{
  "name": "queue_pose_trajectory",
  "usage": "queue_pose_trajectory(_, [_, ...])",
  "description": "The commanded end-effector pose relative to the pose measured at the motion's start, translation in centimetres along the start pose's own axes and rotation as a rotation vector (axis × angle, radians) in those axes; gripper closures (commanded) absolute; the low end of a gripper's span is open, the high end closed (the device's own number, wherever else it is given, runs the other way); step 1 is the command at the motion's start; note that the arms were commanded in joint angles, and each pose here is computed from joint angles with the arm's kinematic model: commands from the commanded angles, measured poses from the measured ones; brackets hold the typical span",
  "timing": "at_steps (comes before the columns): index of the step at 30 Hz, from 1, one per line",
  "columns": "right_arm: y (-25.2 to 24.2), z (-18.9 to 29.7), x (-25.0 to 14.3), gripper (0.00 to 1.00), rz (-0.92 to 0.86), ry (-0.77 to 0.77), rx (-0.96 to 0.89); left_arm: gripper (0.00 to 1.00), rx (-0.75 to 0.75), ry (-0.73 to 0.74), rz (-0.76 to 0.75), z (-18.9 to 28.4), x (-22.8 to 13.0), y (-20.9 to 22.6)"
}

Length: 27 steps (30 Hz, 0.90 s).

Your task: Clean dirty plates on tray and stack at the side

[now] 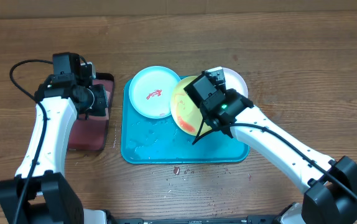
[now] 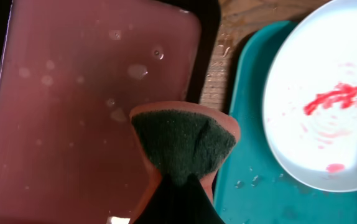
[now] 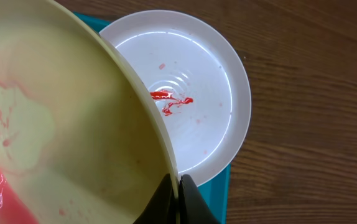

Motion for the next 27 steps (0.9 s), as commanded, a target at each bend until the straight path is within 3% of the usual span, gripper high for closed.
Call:
queue_pose_trajectory(1, [-0.5,1.8,1.3,0.96,-0.030,-0.089,-0.021,0.96,0.029,0.005,-0.031,-0.6,0.5,0.4])
queue_pose_trajectory(7, [-0.7,2.2,1.6,0.96,-0.026,-0.138,-0.098,0.96,0.059,0.018,-0.031,-1.5,0.6,0.6])
queue_pose_trajectory(14, [0.9,5.4,1.5,0.96,0.018,-0.355,-0.299,0.96,0.107,-0.007,-0.051,-1.6,1.0,1.0])
queue_pose_trajectory(20, [4.1,8.3,1.0,0.96,0.103,-0.489,-0.282,0.96,0.107,-0.030,-0.074,-1.9,1.4,1.0])
queue_pose_trajectory(27, [4.9,9.6,0.7,0.96,0.078,-0.568,-0.322,0.96,0.108,0.011,-0.156,-4.0,1.4,1.2])
Point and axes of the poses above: each gripper's point midway between its finger pads, its own z axis back along the fingers, its own y axis along the line the jaws close on, x = y × z, the point moved 10 cm from there along z, back along the fingers, and after that the axes turned 4 degrees about -z, right-handed, at the moved point
